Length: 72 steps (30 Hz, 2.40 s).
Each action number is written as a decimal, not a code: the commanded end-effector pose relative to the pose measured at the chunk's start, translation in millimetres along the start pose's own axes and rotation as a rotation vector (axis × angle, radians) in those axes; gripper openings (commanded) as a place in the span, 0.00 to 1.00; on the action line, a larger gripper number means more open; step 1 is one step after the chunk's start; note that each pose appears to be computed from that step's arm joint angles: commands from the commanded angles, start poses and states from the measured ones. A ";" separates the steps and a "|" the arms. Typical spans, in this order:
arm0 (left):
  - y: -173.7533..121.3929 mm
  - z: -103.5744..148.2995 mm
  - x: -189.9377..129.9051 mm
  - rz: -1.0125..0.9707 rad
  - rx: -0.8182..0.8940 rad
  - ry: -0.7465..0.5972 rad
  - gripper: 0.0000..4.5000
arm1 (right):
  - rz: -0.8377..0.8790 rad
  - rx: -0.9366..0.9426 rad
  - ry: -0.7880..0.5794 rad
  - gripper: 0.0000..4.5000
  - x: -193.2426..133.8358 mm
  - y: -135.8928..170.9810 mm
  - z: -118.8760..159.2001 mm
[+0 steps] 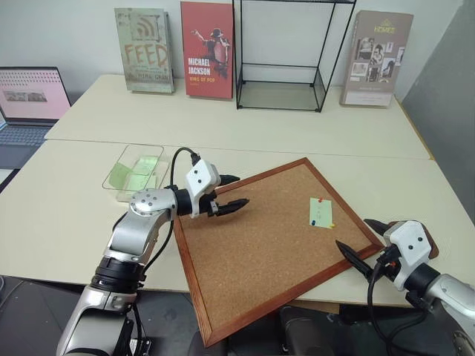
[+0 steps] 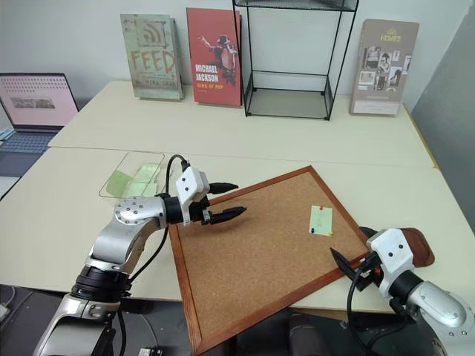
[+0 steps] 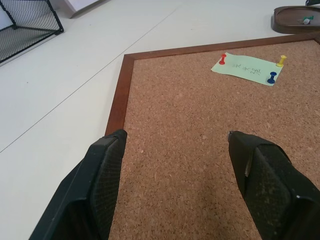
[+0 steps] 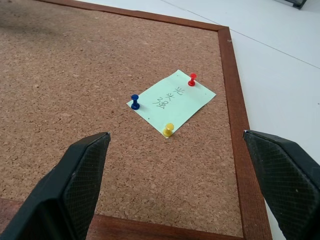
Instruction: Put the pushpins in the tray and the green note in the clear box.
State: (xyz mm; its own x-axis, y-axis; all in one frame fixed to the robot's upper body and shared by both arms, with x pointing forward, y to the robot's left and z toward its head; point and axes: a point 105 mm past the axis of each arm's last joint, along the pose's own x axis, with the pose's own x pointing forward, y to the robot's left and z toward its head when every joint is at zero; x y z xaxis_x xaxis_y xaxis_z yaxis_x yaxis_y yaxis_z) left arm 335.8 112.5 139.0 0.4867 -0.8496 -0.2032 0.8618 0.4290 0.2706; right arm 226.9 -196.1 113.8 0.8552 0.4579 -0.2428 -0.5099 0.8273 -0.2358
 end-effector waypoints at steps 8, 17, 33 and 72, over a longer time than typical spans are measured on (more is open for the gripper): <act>-2.8 18.8 -9.9 -0.003 0.031 -0.053 0.76 | 0.017 -0.030 -0.033 1.00 0.3 0.7 5.7; -1.9 21.5 -7.2 -0.035 0.028 -0.052 0.76 | 0.025 -0.028 -0.034 1.00 0.7 5.8 3.1; -36.7 22.4 31.3 -0.199 0.062 -0.110 0.37 | 0.016 -0.028 -0.074 1.00 2.2 14.1 17.4; -58.1 -31.7 67.2 -0.244 -0.008 -0.003 0.00 | 0.014 -0.001 0.025 0.83 108.1 -41.1 11.5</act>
State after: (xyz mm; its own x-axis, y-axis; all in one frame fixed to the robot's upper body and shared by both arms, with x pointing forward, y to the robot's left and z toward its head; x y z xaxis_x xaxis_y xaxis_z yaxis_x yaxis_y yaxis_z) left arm 326.2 40.2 80.2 0.2723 -0.9301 -0.2464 0.9540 0.2277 0.1949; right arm 338.3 -179.3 96.5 0.8381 0.4456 -0.3146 -0.5177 0.8314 -0.2018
